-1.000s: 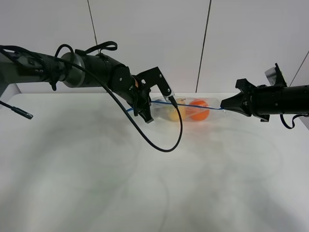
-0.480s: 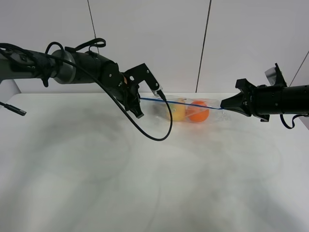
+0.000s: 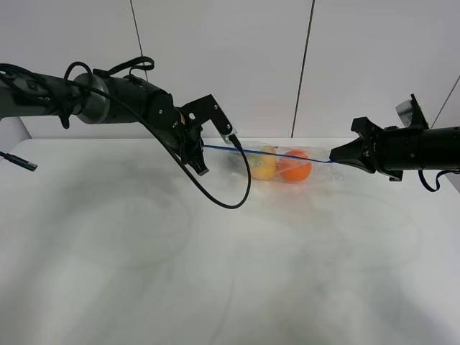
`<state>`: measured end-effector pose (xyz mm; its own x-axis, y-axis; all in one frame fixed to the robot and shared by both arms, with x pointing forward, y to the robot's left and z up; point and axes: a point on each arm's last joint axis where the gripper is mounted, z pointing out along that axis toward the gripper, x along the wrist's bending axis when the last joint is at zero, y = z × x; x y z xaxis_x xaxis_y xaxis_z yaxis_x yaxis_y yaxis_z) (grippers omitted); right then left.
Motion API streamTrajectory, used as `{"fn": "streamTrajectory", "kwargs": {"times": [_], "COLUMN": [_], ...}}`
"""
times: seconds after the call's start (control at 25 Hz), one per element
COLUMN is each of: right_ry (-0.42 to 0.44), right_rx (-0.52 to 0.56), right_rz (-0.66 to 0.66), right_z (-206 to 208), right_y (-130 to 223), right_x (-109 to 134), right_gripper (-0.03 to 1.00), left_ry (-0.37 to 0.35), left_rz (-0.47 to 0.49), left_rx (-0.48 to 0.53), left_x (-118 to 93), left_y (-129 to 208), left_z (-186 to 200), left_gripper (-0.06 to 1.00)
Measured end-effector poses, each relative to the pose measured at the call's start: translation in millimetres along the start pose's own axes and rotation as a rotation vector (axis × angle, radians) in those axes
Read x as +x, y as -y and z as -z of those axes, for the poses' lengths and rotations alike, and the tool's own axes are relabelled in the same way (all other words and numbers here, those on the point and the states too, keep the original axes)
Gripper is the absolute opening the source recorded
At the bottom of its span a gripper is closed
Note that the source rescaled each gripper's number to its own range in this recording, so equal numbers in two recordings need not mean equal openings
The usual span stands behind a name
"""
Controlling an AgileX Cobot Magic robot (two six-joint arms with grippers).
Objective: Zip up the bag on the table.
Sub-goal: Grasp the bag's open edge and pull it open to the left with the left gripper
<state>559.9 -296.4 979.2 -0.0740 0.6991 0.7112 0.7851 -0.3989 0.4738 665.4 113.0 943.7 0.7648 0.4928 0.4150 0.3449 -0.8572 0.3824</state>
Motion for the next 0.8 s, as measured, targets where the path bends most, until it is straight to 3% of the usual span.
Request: {"fn": "streamTrajectory", "kwargs": {"times": [0.8], "right_ry": [0.008], "right_rx": [-0.003], "right_rz": [0.001], "right_z": [0.0], "right_y": [-0.3], "right_x": [-0.7], "right_gripper": [0.00], "left_ry": [-0.002], "left_rz": [0.012], "left_rx": [0.018], "left_x": [5.6], "left_y": [6.1], "left_z": [-0.6], "left_gripper": [0.00]}}
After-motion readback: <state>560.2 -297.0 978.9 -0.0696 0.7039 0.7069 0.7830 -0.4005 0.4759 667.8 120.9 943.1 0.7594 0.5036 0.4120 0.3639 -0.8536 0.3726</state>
